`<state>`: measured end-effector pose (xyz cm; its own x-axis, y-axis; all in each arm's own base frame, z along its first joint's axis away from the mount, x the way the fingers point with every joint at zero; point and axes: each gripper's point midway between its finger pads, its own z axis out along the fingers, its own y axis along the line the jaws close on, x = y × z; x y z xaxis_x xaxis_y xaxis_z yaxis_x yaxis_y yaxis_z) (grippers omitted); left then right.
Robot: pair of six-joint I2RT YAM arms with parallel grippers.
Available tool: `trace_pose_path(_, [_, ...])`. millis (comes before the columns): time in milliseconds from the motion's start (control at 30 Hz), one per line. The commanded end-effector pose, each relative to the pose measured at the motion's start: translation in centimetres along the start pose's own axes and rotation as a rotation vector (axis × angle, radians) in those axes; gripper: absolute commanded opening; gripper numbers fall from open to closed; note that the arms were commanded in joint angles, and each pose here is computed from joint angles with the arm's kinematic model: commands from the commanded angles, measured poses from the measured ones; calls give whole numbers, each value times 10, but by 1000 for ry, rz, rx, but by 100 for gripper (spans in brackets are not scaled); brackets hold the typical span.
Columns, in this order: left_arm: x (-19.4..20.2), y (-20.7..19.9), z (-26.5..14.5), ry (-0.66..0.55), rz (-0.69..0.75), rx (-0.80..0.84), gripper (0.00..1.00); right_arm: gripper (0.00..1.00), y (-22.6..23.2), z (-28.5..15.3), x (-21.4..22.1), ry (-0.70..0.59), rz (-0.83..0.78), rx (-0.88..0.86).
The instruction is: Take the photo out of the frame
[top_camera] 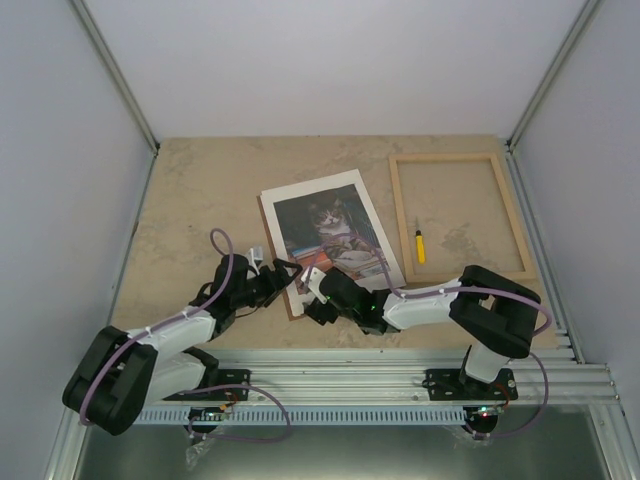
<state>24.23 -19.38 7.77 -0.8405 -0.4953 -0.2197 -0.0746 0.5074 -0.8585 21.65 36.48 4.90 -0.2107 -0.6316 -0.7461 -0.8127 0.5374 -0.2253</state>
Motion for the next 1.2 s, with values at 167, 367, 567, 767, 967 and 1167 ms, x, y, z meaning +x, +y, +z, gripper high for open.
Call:
trace_pose_path(167, [-13,27,-10,-96,66,-155,97,89,19,2,-11,-37,-28,-108])
trace_pose_path(367, [-16,30,-15,-118,86,-184,98,89,28,8,-7,-14,-51,-138])
trace_pose_path(567, [-15,31,-13,-107,87,-183,98,89,30,11,-5,-6,-56,-142])
trace_pose_path(767, [-12,30,-12,-96,86,-172,98,89,24,14,-2,9,-50,-104])
trace_pose_path(967, [-13,28,-13,-100,90,-168,98,90,28,13,-1,7,-61,-127])
trace_pose_path(1167, [-12,29,-13,-96,89,-169,98,90,31,16,1,19,-70,-141])
